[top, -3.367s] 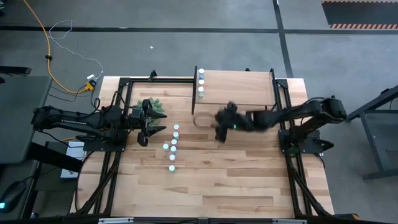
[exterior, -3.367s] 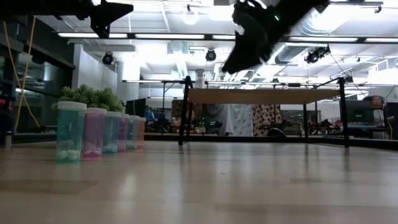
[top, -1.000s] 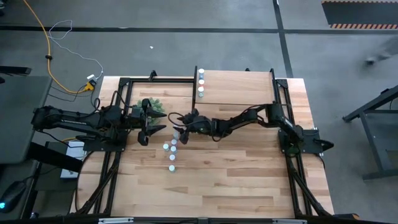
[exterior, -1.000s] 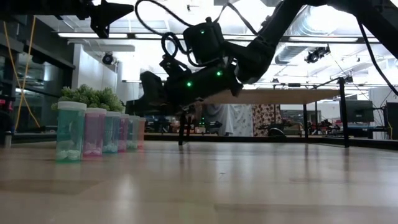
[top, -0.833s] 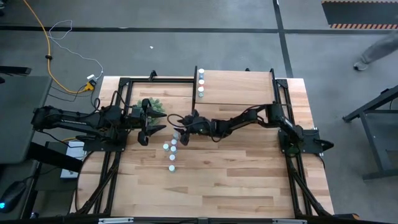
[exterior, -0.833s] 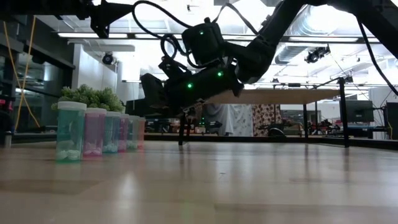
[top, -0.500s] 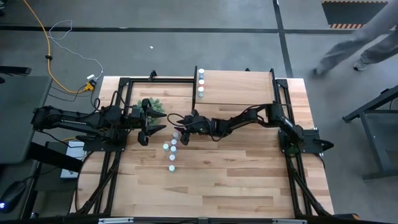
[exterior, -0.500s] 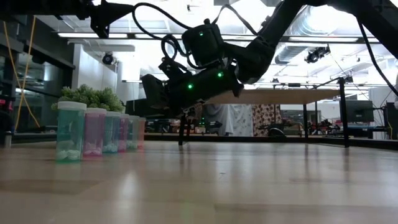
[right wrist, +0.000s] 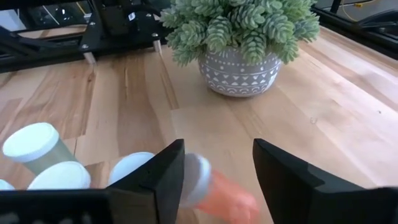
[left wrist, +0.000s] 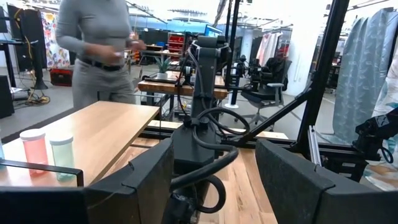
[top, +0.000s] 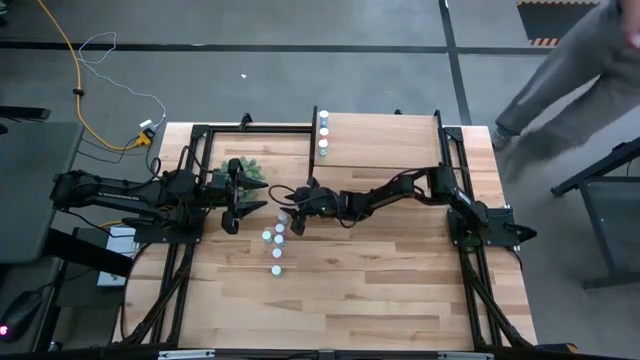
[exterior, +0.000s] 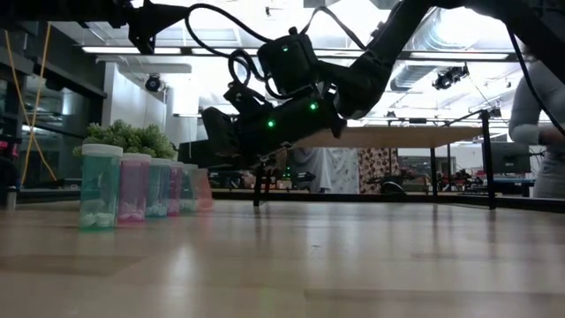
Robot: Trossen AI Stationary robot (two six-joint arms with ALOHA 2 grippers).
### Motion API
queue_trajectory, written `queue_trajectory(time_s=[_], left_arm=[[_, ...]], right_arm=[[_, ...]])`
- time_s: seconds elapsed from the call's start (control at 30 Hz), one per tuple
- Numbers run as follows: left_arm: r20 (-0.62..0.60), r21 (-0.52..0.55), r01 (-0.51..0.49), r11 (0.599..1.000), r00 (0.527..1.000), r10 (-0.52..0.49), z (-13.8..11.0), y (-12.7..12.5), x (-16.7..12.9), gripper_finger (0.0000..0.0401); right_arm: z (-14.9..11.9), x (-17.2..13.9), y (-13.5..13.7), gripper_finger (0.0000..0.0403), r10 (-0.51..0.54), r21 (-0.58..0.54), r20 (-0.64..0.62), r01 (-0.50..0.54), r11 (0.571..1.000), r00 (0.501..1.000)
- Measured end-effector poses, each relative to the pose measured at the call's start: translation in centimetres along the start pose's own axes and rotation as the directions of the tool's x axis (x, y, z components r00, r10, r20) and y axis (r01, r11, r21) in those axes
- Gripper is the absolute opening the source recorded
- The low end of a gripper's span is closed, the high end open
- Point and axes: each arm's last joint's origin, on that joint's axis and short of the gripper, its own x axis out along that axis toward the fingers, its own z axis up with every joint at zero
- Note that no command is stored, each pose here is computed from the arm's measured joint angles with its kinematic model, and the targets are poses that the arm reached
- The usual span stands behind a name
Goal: Pick and place medicine bottles onto shelf by color
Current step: Put the transparent orange medicine bottle on the shelf
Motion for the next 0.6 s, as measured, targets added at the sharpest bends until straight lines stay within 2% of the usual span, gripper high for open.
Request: queue_trajectory(time_s=[0.6], left_arm=[[-0.001,0.0,0.0,1.0,1.0,0.0,-0.01,0.0,0.01,0.0216]], right_arm=[[-0.22,0.05,-0.34,0.0195,-0.011,-0.03,-0.026,0.01,0.999,1.0]])
